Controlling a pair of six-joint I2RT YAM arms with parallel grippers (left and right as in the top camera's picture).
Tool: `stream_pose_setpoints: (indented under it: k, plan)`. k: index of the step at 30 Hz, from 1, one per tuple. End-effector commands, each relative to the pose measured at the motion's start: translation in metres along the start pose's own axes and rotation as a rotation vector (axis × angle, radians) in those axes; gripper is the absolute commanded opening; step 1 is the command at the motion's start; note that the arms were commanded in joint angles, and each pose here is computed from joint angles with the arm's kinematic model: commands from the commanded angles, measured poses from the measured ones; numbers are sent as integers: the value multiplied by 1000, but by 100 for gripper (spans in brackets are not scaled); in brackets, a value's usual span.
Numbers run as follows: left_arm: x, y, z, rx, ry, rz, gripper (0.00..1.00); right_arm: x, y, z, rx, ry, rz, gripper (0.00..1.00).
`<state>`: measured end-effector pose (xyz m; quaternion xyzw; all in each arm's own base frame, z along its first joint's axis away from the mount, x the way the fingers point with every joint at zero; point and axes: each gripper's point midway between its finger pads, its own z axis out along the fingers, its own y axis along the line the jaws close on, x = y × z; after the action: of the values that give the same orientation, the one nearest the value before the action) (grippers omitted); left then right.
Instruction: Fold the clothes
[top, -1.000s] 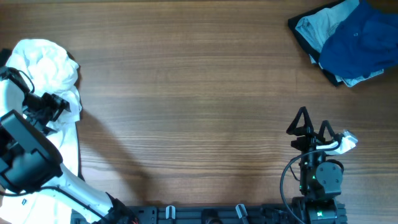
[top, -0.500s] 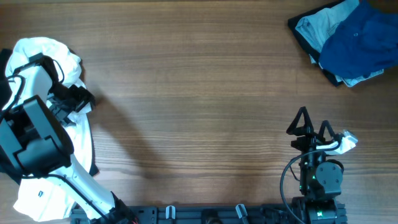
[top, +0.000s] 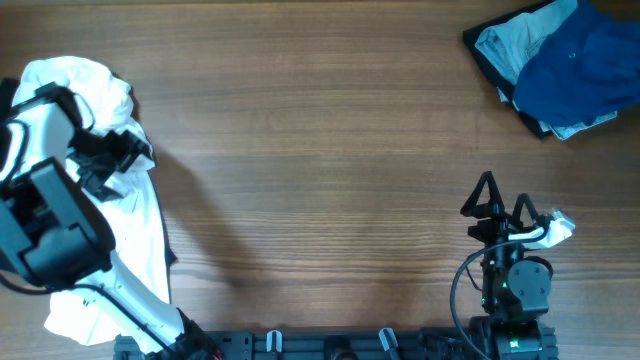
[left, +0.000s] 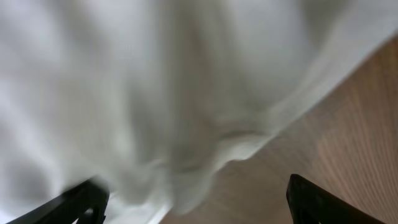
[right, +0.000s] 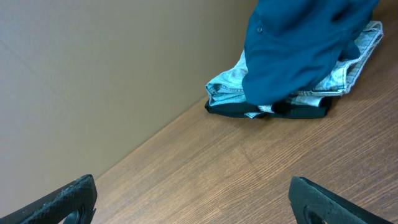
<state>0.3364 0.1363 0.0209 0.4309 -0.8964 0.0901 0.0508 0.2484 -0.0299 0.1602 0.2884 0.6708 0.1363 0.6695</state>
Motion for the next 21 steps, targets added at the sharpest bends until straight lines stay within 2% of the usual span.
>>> stream_pose_setpoints:
  k: [1, 4, 6, 11, 13, 15, 16, 21]
  plan:
    - [-9, 20, -46, 28, -90, -52, 85, -1, 1, 0, -4, -7, 9, 100]
    - [-6, 20, -57, 20, -117, -20, 85, -1, 1, 0, -4, -7, 9, 100]
    - [-3, 15, -58, 12, -120, -1, 81, -1, 1, 0, -4, -7, 9, 100]
    - [-3, -15, -55, 27, -164, 79, 82, -1, 1, 0, -4, -7, 8, 100]
    - [-5, -25, -54, 34, -185, 103, 78, -1, 1, 0, -4, -7, 9, 100]
    - [-8, -29, -52, 40, -194, 100, 75, -1, 1, 0, -4, -7, 9, 100]
    - [-9, -29, -51, 42, -196, 85, 69, -1, 1, 0, -4, -7, 9, 100]
    - [-13, -28, -40, 34, -180, 82, 70, -1, 1, 0, -4, -7, 9, 100]
